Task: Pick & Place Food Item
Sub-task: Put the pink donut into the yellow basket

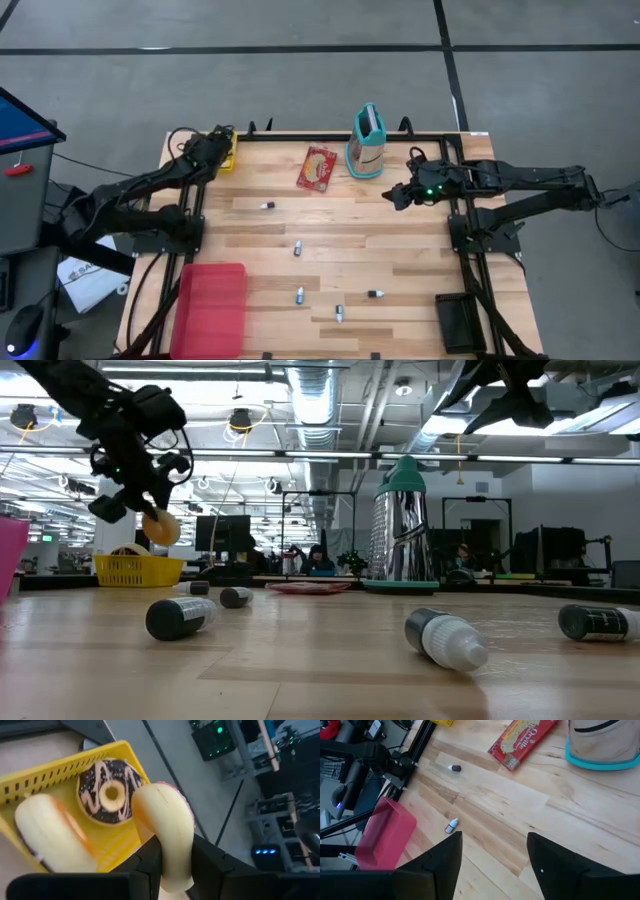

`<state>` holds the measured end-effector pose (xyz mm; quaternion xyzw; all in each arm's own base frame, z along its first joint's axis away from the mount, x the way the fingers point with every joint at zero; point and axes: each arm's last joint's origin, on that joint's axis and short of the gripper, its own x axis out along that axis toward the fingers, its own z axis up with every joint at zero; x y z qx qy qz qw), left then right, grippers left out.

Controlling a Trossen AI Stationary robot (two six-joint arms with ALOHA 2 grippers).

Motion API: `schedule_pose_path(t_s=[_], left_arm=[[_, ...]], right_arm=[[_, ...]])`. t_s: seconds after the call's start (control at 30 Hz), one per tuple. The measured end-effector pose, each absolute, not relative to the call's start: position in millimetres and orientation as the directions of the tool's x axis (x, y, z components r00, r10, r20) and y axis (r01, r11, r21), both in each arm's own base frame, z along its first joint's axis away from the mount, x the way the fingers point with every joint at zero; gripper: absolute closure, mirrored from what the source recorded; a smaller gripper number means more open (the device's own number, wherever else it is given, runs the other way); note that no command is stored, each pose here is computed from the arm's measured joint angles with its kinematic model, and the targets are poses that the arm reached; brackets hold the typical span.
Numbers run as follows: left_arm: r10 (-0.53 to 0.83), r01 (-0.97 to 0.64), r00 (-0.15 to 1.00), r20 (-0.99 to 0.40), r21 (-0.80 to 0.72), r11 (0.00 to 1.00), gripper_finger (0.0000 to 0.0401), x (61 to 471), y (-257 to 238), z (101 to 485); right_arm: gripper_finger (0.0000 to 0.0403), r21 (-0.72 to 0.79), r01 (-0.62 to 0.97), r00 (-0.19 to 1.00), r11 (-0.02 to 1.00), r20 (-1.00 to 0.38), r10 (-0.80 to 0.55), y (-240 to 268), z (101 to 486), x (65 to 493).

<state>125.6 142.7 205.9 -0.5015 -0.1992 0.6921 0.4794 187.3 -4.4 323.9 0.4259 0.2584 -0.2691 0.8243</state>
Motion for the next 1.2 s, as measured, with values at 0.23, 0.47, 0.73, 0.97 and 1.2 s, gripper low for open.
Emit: schedule_pose_path(t_s=[0.23,0.47,0.73,0.97,1.2], left_arm=[[0.893,-0.440,-0.032,-0.449,-0.796,-0.416,0.0320,114.2,157.2,200.6],[0.881,-0.445,-0.056,-0.471,-0.778,-0.444,0.0320,105.2,166.1,196.9],[0.873,-0.427,-0.068,-0.483,-0.776,-0.464,0.0320,102.4,177.9,190.2],[0.866,-0.427,-0.046,-0.497,-0.774,-0.467,0.0320,105.5,183.1,184.5],[0.874,-0.418,-0.035,-0.485,-0.787,-0.454,0.0311,105.5,182.8,187.1]], right_arm=[[0.0188,0.574,0.660,0.725,0.485,-0.657,-0.208,-0.4,323.7,187.2],[0.0188,0.574,0.660,0.725,0.484,-0.655,-0.211,-0.7,323.9,187.4],[0.0188,0.575,0.659,0.726,0.484,-0.654,-0.211,-0.7,324.0,187.5],[0.0188,0.591,0.650,0.738,0.477,-0.641,-0.211,-0.6,325.2,188.6],[0.0188,0.601,0.644,0.744,0.474,-0.636,-0.205,1.0,325.8,189.0]])
